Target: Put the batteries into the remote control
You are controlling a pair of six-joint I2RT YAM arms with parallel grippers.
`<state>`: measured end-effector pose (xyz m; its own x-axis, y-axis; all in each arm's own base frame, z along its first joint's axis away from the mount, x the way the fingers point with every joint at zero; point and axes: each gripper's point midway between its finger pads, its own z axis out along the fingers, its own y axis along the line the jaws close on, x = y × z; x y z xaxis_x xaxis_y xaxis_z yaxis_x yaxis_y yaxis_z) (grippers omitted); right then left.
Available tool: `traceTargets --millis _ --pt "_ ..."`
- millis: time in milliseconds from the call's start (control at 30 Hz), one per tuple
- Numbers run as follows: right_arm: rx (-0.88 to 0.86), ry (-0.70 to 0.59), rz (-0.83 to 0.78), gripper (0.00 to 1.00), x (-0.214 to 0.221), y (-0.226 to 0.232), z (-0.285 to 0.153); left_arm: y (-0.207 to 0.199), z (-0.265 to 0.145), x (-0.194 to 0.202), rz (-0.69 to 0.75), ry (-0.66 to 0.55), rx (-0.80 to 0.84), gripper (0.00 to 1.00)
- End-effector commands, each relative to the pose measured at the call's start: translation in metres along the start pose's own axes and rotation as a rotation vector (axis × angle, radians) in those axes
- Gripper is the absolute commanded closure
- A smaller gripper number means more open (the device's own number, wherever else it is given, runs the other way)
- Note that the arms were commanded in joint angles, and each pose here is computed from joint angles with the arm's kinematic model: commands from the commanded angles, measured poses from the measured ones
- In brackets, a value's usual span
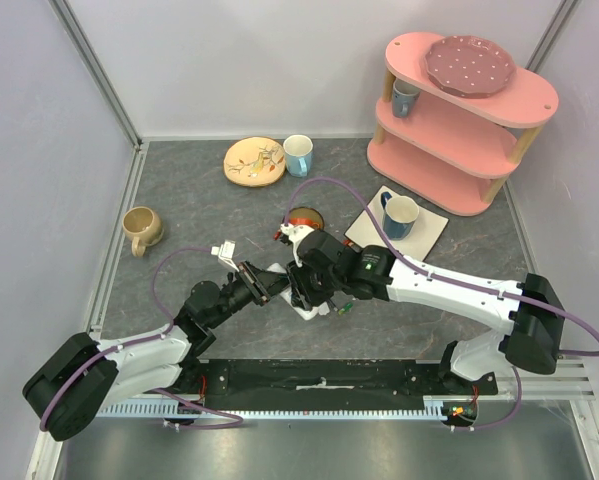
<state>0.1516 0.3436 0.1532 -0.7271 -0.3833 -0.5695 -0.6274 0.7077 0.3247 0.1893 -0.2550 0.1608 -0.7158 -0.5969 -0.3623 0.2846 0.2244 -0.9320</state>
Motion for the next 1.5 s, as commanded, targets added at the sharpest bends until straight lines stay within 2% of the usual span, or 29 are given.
traceTargets --millis 0,267,700,1000,1133,1167,1200,1233,1300,1333,1467 --pt "0.095 -0.074 -0.021 0.6 -0.023 -0.016 -0.001 -0.051 0.001 -0.003 0.017 0.012 0.178 0.98" --pt "0.11 -0.094 -0.022 0.58 -0.028 -0.018 -0.006 -0.048 0.001 -0.002 0.017 0.018 0.167 0.98" --pt "0.179 -0.142 -0.047 0.55 -0.038 -0.029 -0.041 -0.041 0.0 -0.001 0.01 0.013 0.146 0.98" --pt "0.158 -0.278 -0.027 0.53 -0.058 -0.026 -0.076 -0.038 0.0 0.0 0.004 0.014 0.136 0.98" --pt "0.195 -0.415 0.027 0.53 -0.066 -0.039 -0.091 -0.043 0.0 0.002 -0.001 0.028 0.162 0.98" --pt "0.191 -0.45 0.03 0.52 -0.061 -0.045 -0.081 -0.045 0.0 0.003 0.002 0.036 0.173 0.98" --pt "0.164 -0.513 0.043 0.5 -0.063 -0.045 -0.09 -0.05 -0.001 0.007 0.008 0.065 0.196 0.98" --pt "0.128 -0.539 0.058 0.43 -0.059 -0.043 -0.089 -0.054 0.0 0.009 0.021 0.079 0.217 0.98" --pt "0.063 -0.589 0.076 0.36 -0.051 -0.043 -0.084 -0.06 -0.002 0.016 0.032 0.123 0.257 0.98" --pt "0.015 -0.578 0.075 0.28 -0.046 -0.037 -0.083 -0.058 -0.002 0.019 0.021 0.14 0.258 0.98" --pt "-0.09 -0.579 0.075 0.21 -0.039 -0.025 -0.083 -0.084 -0.008 0.022 0.024 0.178 0.404 0.98"
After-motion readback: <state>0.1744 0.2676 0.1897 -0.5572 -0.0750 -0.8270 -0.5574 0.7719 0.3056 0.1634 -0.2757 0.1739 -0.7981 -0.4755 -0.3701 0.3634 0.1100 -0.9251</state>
